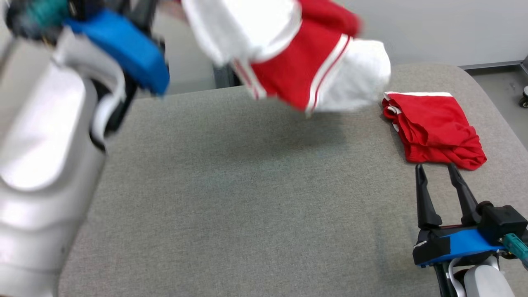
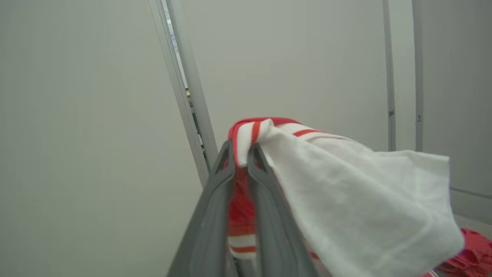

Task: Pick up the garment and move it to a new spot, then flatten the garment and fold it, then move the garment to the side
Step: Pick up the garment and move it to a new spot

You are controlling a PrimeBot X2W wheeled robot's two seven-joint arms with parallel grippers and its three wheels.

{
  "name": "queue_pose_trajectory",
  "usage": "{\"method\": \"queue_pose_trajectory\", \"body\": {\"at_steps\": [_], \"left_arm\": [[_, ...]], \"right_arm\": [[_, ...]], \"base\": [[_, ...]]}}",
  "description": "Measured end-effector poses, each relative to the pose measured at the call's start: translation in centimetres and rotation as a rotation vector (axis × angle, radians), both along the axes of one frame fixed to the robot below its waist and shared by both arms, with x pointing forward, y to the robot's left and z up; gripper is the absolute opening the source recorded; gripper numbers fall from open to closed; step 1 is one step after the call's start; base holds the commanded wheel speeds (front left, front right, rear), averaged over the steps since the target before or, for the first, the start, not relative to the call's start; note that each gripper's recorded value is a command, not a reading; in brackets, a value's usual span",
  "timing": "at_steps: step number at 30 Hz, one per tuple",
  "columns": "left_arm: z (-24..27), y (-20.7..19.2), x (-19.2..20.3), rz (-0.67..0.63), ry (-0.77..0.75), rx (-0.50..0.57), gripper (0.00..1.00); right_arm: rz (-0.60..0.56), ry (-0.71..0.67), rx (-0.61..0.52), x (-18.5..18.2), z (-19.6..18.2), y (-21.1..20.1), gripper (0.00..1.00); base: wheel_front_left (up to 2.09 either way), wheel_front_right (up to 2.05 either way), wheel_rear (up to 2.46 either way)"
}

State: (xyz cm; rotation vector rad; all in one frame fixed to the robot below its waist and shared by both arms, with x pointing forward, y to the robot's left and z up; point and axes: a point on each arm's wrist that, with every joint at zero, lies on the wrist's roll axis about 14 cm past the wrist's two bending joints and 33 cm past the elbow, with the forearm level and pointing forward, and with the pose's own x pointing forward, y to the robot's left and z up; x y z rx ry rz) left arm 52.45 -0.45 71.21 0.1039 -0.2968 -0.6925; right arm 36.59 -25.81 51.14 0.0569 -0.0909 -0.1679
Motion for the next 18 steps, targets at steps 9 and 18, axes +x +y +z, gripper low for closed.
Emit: {"method": "queue_pose_trajectory", "body": {"at_steps": [9, 18], "left_arm": [[-22.2, 7.2, -0.3, 0.197, 0.508, 0.106, 0.0], [-29.3, 11.7, -0.7, 0.356, 0.637, 0.043, 1.0]], "right_arm": [[0.001, 0.045, 0.0, 1.1, -1.6, 0.0, 1.0], [0.05, 0.085, 0.003, 3.3, -3.2, 1.5, 1.0]], "base": [[0.0, 0.0, 0.0], [0.0, 0.0, 0.0]]}}
